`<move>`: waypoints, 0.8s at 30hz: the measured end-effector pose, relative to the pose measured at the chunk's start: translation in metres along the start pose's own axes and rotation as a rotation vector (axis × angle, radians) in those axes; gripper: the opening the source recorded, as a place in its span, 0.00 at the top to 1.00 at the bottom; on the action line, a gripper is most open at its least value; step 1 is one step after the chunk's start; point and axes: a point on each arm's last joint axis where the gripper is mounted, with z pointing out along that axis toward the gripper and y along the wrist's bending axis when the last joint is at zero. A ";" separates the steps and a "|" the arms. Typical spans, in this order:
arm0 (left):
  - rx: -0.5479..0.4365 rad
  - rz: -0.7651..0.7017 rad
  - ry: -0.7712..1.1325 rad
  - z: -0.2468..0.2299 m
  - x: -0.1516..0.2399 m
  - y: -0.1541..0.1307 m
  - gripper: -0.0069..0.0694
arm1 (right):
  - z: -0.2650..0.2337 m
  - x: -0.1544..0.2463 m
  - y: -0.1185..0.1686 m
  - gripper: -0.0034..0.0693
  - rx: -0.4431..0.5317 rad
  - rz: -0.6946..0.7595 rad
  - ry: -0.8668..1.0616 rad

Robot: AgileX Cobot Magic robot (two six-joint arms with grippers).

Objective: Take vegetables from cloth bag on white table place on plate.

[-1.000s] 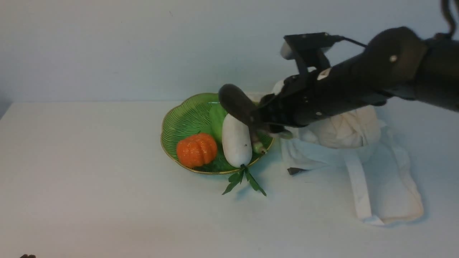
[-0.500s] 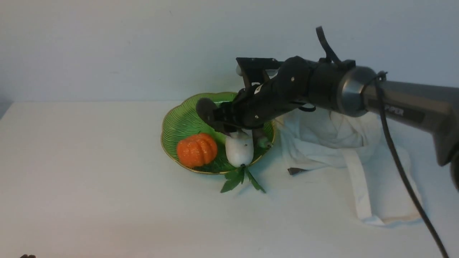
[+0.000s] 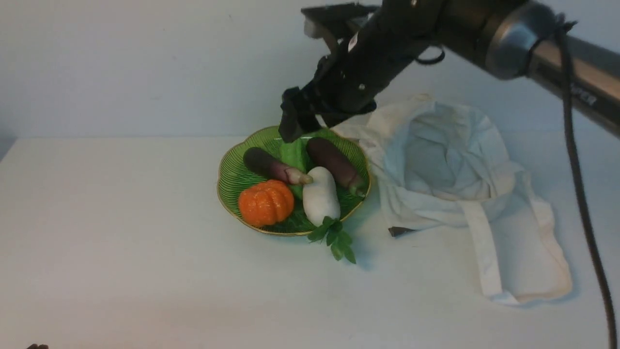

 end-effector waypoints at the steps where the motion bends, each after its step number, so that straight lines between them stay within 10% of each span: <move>1: 0.000 0.000 0.000 0.000 0.000 0.000 0.92 | -0.013 -0.006 0.002 0.19 0.015 -0.002 -0.021; 14: 0.000 0.000 0.000 0.000 0.000 0.000 0.92 | -0.216 0.013 0.044 0.79 0.126 0.011 -0.337; 24: 0.000 0.000 0.000 0.000 0.000 0.000 0.92 | -0.334 0.189 0.077 0.92 0.158 -0.005 -0.491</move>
